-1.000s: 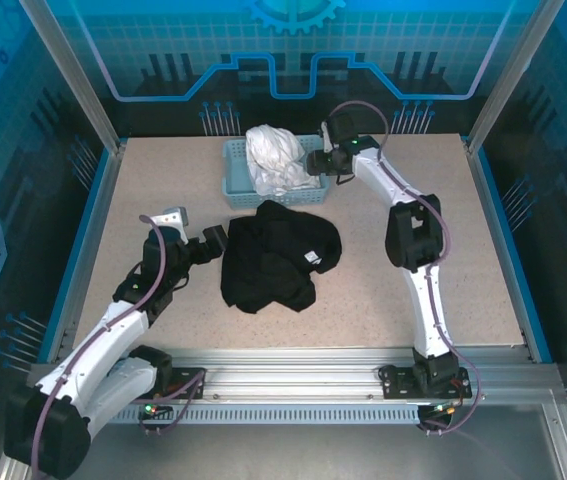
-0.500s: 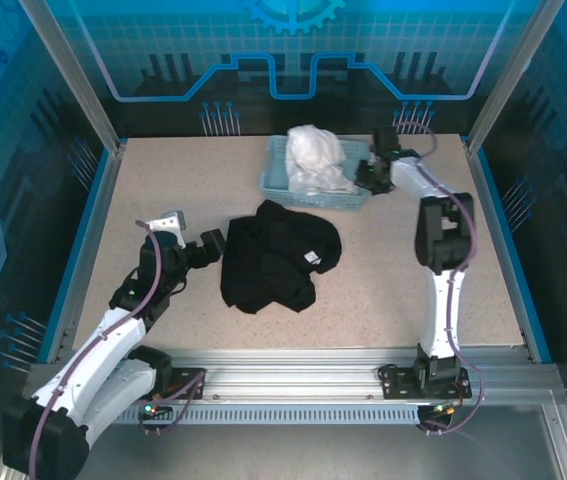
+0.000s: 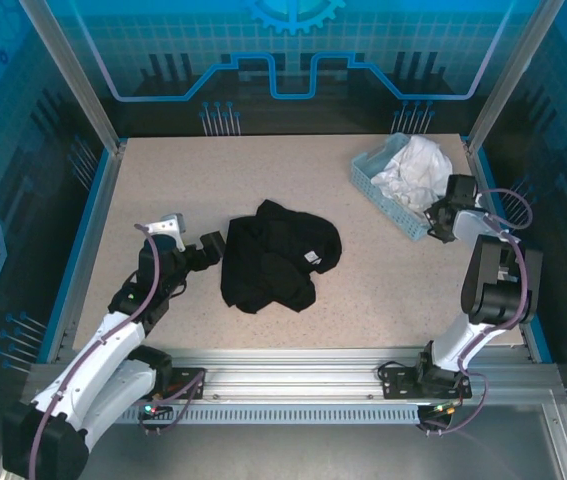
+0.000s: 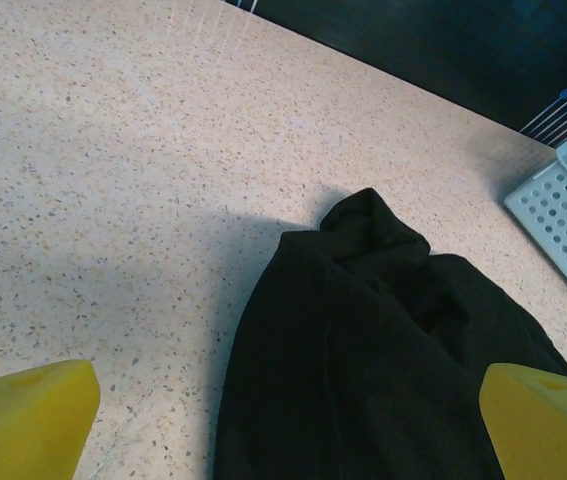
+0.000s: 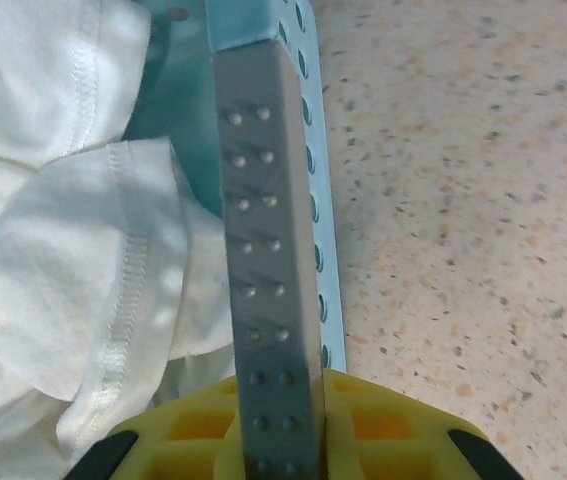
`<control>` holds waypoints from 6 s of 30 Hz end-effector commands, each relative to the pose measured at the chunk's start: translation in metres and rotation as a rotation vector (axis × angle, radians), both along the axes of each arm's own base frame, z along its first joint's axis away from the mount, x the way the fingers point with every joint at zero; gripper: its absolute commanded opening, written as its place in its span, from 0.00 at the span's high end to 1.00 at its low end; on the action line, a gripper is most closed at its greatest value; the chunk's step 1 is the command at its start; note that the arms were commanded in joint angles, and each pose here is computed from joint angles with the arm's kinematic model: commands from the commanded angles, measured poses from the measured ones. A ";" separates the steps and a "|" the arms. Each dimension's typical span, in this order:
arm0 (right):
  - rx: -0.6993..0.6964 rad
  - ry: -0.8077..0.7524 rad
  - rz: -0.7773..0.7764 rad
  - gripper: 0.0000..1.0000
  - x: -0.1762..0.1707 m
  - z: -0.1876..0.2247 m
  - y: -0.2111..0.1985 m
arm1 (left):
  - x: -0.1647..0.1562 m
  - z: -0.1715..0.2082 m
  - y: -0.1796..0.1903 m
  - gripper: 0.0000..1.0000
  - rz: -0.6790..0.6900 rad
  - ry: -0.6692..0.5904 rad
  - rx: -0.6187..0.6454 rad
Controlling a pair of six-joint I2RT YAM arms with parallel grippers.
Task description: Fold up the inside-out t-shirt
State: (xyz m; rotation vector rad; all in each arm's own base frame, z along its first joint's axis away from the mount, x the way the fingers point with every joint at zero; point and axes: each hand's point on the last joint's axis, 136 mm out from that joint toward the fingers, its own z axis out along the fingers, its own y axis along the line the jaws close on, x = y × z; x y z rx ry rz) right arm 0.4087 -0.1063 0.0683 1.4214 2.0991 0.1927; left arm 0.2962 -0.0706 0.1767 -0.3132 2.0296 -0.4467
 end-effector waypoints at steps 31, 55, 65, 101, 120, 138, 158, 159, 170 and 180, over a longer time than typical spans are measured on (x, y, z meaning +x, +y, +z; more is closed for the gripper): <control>-0.067 -0.102 -0.542 0.84 0.064 0.040 -0.110 | -0.005 -0.012 -0.004 0.01 -0.016 0.034 -0.010; -0.295 -0.240 0.001 0.17 0.035 0.131 0.000 | -0.014 -0.041 -0.041 0.01 -0.161 0.212 -0.141; -0.313 -0.290 1.144 0.19 -0.050 0.108 0.278 | -0.033 -0.127 -0.055 0.16 -0.178 0.470 -0.073; -0.326 -0.551 1.683 0.58 -0.121 0.198 0.418 | -0.028 -0.002 -0.043 0.41 -0.165 0.124 -0.074; -0.116 -0.452 1.800 1.00 -0.150 0.143 0.440 | -0.056 -0.102 -0.067 0.14 -0.268 0.397 -0.158; 0.197 -0.554 1.766 1.00 -0.131 0.191 0.469 | -0.072 -0.036 -0.099 0.19 -0.470 0.158 -0.171; 0.174 -0.456 1.731 1.00 -0.121 0.162 0.467 | -0.038 -0.030 -0.123 0.89 -0.489 0.118 -0.098; 0.146 -0.436 1.720 1.00 -0.117 0.159 0.464 | -0.039 -0.029 -0.120 0.93 -0.480 0.121 -0.087; -0.158 -0.280 1.687 0.63 -0.108 0.136 0.427 | -0.063 0.001 -0.081 1.00 -0.377 0.042 -0.101; -0.147 -0.289 1.690 0.43 -0.149 0.094 0.400 | -0.059 0.000 -0.061 1.00 -0.271 0.096 -0.154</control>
